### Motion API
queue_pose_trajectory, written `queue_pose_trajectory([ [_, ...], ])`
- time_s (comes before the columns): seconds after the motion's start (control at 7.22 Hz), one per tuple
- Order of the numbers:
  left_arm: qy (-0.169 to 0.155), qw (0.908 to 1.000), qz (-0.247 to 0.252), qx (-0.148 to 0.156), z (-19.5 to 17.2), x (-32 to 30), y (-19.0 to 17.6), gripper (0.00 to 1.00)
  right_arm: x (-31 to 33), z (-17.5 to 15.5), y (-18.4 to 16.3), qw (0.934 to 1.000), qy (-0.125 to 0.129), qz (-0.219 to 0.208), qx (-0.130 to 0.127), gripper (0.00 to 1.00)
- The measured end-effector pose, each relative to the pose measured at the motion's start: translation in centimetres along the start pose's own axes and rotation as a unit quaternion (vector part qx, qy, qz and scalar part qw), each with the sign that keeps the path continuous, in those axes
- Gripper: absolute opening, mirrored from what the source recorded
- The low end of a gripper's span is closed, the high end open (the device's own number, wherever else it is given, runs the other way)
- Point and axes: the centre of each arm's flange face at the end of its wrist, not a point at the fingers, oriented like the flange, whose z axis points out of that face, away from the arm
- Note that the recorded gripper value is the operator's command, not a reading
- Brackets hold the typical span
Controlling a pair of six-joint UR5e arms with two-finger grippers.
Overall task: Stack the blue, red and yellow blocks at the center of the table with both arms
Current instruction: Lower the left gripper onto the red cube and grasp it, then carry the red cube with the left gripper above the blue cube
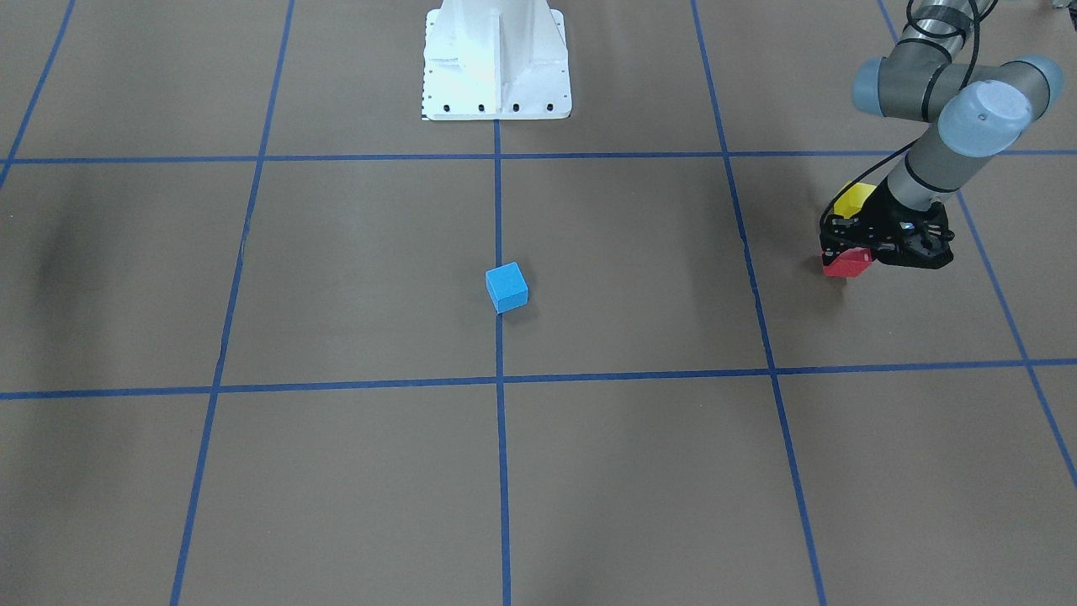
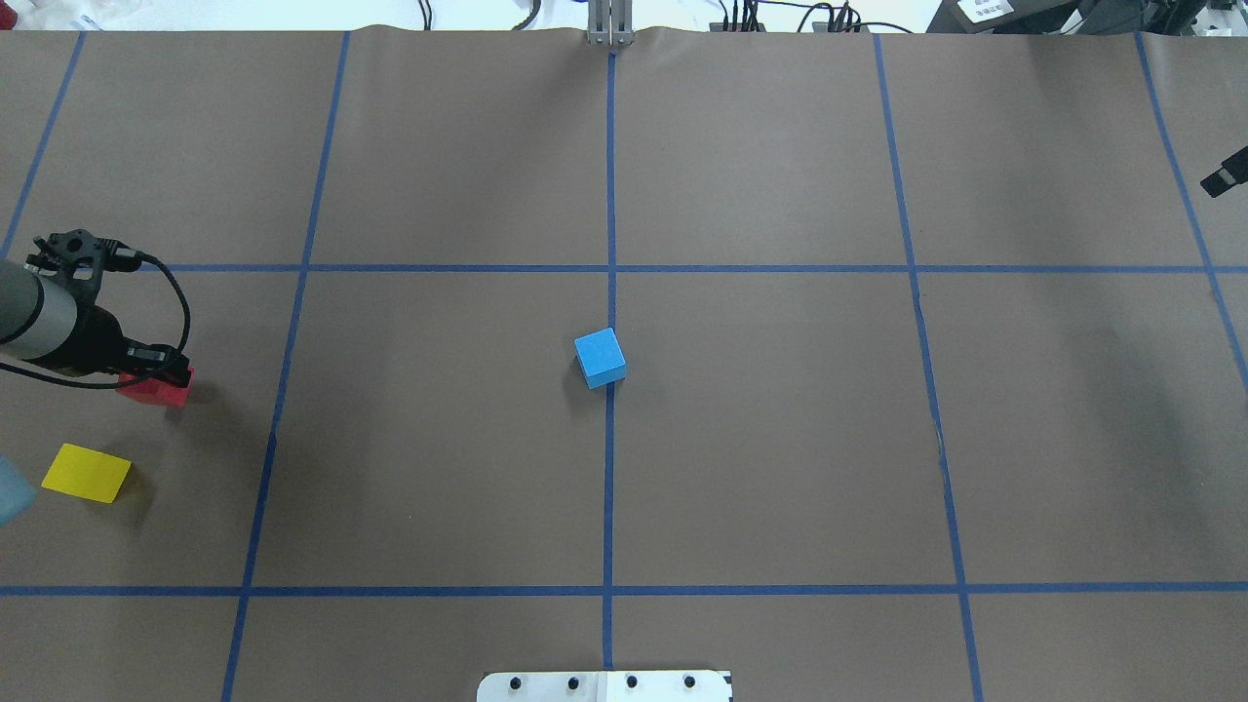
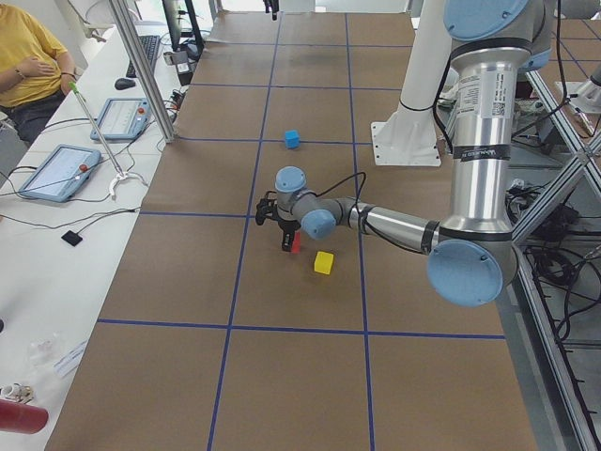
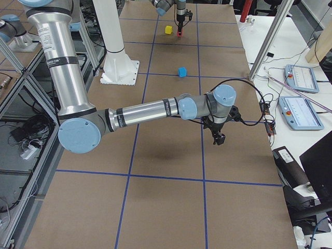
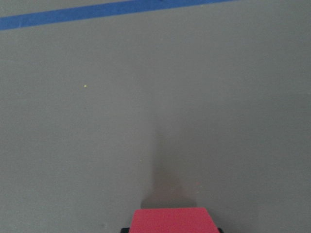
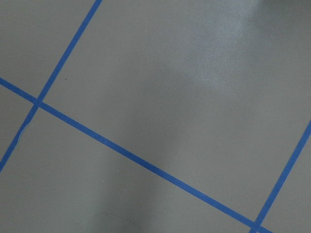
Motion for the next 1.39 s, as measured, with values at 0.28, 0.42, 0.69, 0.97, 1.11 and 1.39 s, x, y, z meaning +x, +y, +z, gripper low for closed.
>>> queue_pose_trajectory([
  [0.28, -0.008, 0.9998, -0.012, -0.009, -5.5, 11.7, -6.2, 0.0, 2.3, 0.3, 2.6, 0.9991, 0.01, 0.04, -0.01, 1.0],
  [0.42, -0.006, 0.9995, -0.025, -0.016, -7.8, 18.4, -8.0, 0.0, 3.5, 0.2, 3.8, 0.9979, 0.022, 0.06, -0.014, 1.0],
  [0.69, 0.012, 0.9971, -0.07, -0.028, -9.1, 32.1, -8.8, 0.0, 4.6, 0.3, 5.2, 0.9958, 0.032, 0.084, -0.017, 1.0],
  [0.97, 0.008, 0.9935, -0.11, -0.032, -8.0, 44.8, -10.1, 0.0, 4.9, 0.4, 5.8, 0.9952, 0.033, 0.09, -0.017, 1.0],
  [1.11, 0.001, 0.9922, -0.12, -0.034, -7.1, 48.3, -10.6, 0.0, 5.1, 0.4, 6.0, 0.9951, 0.033, 0.092, -0.017, 1.0],
  [1.39, -0.011, 0.9909, -0.129, -0.037, -5.3, 49.6, -10.9, 0.07, 5.2, 0.3, 6.1, 0.9948, 0.033, 0.095, -0.017, 1.0],
])
